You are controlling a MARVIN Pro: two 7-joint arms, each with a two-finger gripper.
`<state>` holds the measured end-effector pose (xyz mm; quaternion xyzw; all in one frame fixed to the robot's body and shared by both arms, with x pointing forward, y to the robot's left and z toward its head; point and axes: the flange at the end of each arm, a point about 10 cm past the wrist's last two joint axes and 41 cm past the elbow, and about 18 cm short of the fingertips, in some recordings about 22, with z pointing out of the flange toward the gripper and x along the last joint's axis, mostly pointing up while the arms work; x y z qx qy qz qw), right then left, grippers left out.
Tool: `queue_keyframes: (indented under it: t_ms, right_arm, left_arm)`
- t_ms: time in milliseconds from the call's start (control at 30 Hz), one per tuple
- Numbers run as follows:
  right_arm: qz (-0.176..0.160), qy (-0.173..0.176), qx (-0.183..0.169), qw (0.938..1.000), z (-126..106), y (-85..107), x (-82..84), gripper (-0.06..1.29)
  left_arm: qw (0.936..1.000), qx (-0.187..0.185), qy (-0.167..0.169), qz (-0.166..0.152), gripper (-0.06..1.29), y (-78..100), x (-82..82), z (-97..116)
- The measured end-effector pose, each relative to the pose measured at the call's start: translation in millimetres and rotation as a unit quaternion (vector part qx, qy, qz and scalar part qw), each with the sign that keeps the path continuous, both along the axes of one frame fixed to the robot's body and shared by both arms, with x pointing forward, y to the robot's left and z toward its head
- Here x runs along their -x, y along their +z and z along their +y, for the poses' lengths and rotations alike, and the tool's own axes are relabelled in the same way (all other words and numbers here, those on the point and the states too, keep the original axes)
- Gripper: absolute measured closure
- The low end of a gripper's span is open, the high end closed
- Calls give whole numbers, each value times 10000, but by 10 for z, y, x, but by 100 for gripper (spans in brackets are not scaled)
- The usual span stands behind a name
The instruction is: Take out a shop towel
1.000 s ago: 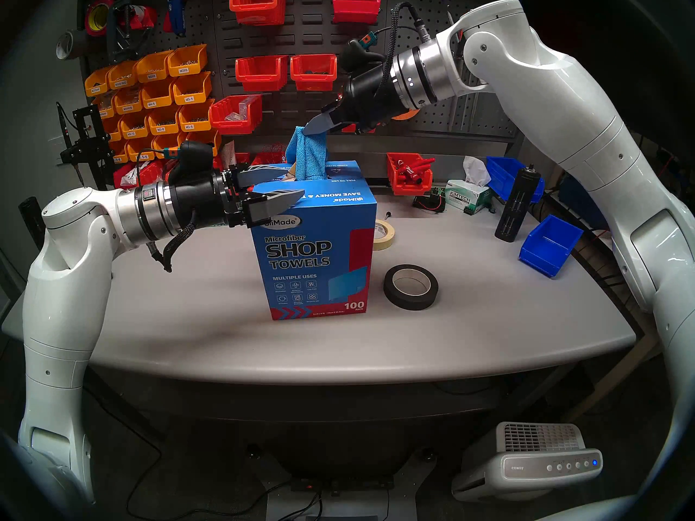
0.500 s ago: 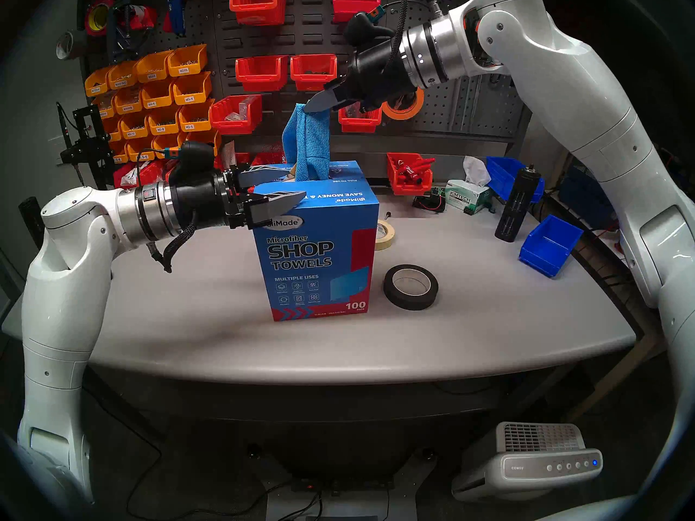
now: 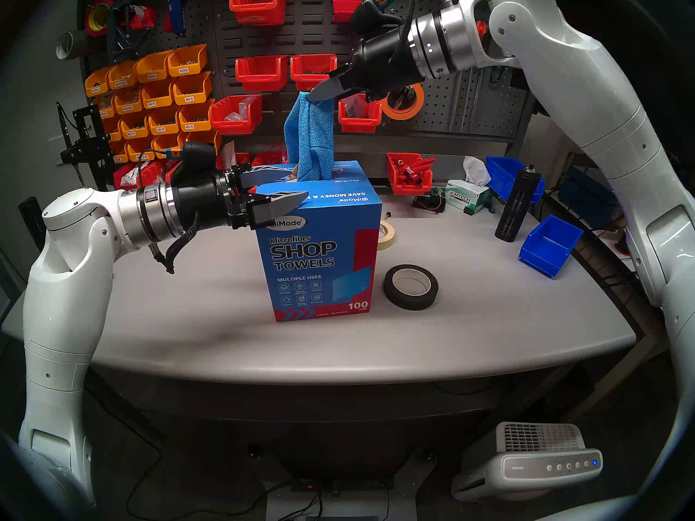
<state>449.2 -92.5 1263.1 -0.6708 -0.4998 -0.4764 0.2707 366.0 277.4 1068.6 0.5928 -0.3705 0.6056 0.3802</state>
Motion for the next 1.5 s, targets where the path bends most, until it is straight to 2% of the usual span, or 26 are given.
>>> queue_keyframes:
  t_ms: [1500]
  right_arm:
    - [63, -182, 97, 9998, -59, -84, -81, 127]
  left_arm:
    - [10000, 48, 20, -2, -3, -9, -1, -17]
